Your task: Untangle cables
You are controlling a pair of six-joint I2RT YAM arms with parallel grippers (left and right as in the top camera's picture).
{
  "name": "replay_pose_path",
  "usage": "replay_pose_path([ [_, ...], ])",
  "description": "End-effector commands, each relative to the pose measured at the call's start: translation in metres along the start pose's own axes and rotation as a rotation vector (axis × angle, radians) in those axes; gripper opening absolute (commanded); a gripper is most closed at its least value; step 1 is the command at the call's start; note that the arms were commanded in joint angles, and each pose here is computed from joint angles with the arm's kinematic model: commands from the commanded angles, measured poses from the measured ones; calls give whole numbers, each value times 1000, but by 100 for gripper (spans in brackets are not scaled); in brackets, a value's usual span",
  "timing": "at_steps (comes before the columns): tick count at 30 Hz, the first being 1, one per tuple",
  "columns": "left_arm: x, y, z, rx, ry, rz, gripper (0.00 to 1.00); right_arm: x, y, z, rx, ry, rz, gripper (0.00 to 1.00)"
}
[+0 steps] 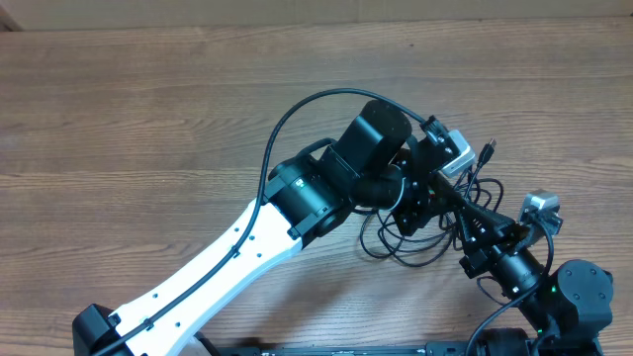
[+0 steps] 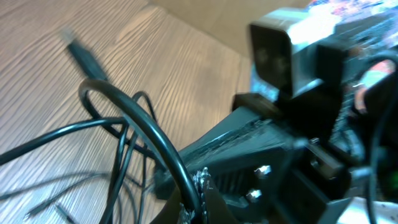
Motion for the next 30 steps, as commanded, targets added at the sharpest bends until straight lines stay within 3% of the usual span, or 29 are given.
replay_pose_path([
  [1, 9, 2, 15, 25, 101, 7, 4, 4, 4, 6, 11, 17, -22, 4],
  [11, 40, -30, 55, 216, 270, 140, 4, 5, 5, -9, -62, -126, -75, 4],
  [16, 50, -25, 56, 184, 131, 75, 4, 12, -1, -38, -97, -412, -128, 3],
  [25, 66, 3, 44, 62, 15, -90, 4, 26, -7, -62, -95, -685, -176, 4],
  [27, 73, 10, 40, 24, -19, -135, 4, 28, -8, -63, -94, -703, -177, 14],
  [30, 86, 18, 35, -19, -49, -187, 4, 28, -7, -63, -101, -703, -182, 72],
])
Point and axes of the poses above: each gripper's point midway between its finger pads, its own x axis back along the fingers, its own z axis along the line the jaws close on, y = z × x, the point moved 9 cm from there along x, back along the fingers, and after that the axes turned 12 degrees about -x, right-handed, at the moved point
